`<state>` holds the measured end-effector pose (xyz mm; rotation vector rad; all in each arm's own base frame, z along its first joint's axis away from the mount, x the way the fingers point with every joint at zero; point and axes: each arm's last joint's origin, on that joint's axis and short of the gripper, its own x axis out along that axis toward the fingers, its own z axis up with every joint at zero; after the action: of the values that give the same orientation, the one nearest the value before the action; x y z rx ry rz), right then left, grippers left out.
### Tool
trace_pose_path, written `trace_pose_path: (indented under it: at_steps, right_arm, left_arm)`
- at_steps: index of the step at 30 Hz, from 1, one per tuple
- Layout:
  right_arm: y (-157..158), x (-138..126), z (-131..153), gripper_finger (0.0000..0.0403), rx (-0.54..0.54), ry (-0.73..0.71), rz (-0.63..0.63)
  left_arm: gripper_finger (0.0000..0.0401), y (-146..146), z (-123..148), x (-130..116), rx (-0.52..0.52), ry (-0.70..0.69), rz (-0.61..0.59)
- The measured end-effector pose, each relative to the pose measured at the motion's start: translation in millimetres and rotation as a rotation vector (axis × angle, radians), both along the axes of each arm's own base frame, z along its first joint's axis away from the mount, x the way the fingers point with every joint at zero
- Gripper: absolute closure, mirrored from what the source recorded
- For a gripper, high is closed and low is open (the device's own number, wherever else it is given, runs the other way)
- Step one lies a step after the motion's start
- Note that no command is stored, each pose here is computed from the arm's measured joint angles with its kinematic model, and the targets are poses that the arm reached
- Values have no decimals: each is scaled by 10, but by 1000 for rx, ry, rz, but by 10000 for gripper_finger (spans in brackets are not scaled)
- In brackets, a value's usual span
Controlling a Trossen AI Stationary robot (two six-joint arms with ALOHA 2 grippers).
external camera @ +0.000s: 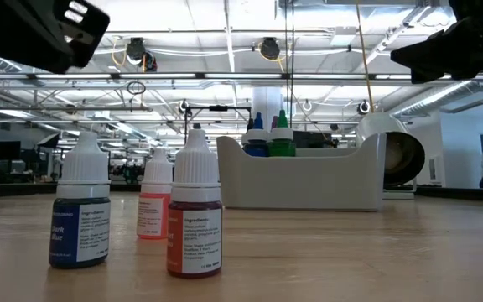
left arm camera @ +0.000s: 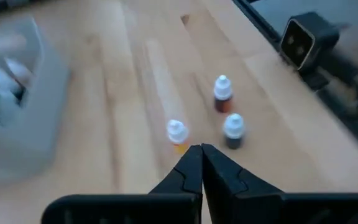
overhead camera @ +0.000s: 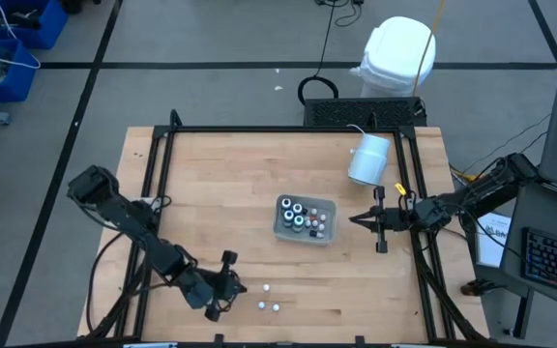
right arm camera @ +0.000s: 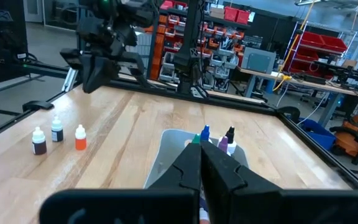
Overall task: Pick & Place food coloring
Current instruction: Put the small dark blue bottle into the gray bin
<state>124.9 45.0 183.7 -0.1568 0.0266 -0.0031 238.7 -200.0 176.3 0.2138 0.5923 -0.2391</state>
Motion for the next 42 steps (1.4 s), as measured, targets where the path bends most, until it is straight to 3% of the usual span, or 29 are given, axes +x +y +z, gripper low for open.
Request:
trace_pose_path:
  at_steps: [3, 5, 8, 15, 23, 33, 37, 42]
  right_arm:
    - [0, 0, 0, 403, -1, 0, 0]
    - [0, 0, 0, 403, -2, 0, 0]
    - [0, 0, 0, 403, -2, 0, 0]
    - [0, 0, 0, 403, -2, 0, 0]
    - [0, 0, 0, 403, 0, 0, 0]
    - [0, 0, 0, 403, 1, 0, 0]
    - [0, 0, 0, 403, 1, 0, 0]
    - [0, 0, 0, 403, 5, 0, 0]
  left_arm:
    - [391, 38, -58, -14, 120, -83, -79]
    - [397, 66, -60, 10, 143, -167, -145]
    - [391, 127, -32, 64, 107, -247, -173]
    - [396, 343, -75, 195, -67, -160, -39]
    - [375, 365, -80, 207, -173, -128, 27]
    - [386, 202, -9, 130, -201, -211, 30]
    - [357, 90, -9, 54, -213, -216, 5]
    - [283, -75, -136, 147, -210, -200, 11]
